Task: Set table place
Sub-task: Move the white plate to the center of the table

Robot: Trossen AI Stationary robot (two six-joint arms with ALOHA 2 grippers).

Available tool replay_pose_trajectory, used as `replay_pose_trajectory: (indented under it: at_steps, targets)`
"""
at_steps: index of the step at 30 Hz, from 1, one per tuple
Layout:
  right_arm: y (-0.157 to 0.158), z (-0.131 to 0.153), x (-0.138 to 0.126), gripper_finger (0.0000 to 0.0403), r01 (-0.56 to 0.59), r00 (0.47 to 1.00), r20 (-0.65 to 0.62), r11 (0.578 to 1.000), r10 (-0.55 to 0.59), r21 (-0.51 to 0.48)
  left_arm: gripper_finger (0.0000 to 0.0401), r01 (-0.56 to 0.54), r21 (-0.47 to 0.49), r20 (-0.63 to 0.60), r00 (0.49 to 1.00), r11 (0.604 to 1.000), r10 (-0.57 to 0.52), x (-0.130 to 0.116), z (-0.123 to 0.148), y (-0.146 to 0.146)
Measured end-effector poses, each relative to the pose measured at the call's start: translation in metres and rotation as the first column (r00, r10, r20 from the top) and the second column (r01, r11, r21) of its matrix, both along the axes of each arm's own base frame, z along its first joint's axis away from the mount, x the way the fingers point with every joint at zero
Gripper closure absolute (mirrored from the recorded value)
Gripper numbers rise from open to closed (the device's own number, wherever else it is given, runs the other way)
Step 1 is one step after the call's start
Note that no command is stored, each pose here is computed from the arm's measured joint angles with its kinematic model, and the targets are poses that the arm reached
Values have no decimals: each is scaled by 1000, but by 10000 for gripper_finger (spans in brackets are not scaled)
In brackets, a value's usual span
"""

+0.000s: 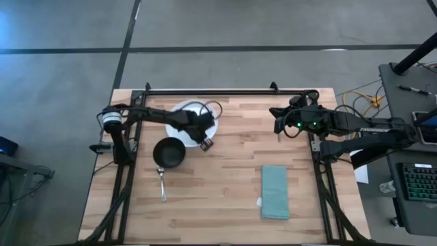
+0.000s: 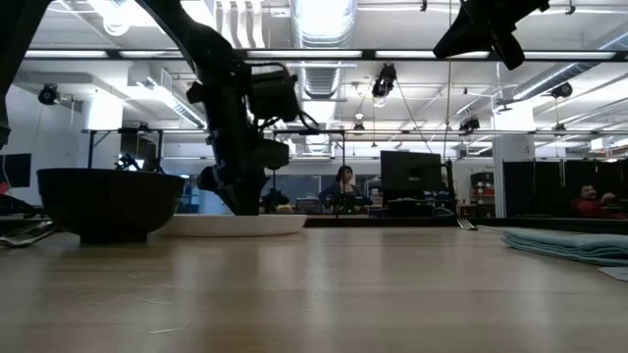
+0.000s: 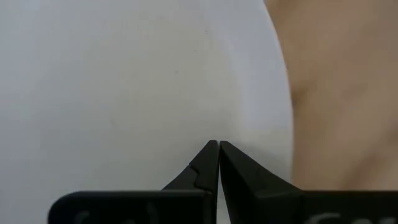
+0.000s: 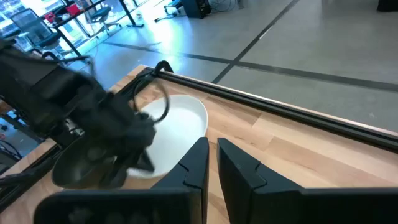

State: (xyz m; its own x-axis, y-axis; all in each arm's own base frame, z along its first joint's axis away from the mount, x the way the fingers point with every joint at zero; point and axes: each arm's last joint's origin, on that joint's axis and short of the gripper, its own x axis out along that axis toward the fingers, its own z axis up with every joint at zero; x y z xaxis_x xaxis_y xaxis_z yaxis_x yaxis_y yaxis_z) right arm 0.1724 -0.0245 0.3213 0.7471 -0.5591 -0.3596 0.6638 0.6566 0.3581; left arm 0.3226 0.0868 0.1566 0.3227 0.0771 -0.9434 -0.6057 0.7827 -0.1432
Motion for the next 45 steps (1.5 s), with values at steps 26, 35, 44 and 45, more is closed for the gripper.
replay_pose_trajectory:
  at_steps: [26, 35, 44, 45]
  targets:
    - [13, -5, 1, 376, -162, 986, -11, 980, 164, 113, 401, -30, 32, 411, 912, 999, 14, 41, 27, -149]
    - [42, -15, 5, 376, -177, 983, -25, 968, 184, 178, 401, -27, 174, 244, 970, 984, -17, 41, 29, -144]
    - [68, -38, 11, 376, -125, 980, -110, 944, 166, 305, 401, -34, 145, 128, 992, 989, 15, 45, -1, -133]
    - [70, -39, 12, 376, -126, 980, -110, 943, 167, 310, 401, -33, 145, 131, 991, 989, 14, 46, -1, -133]
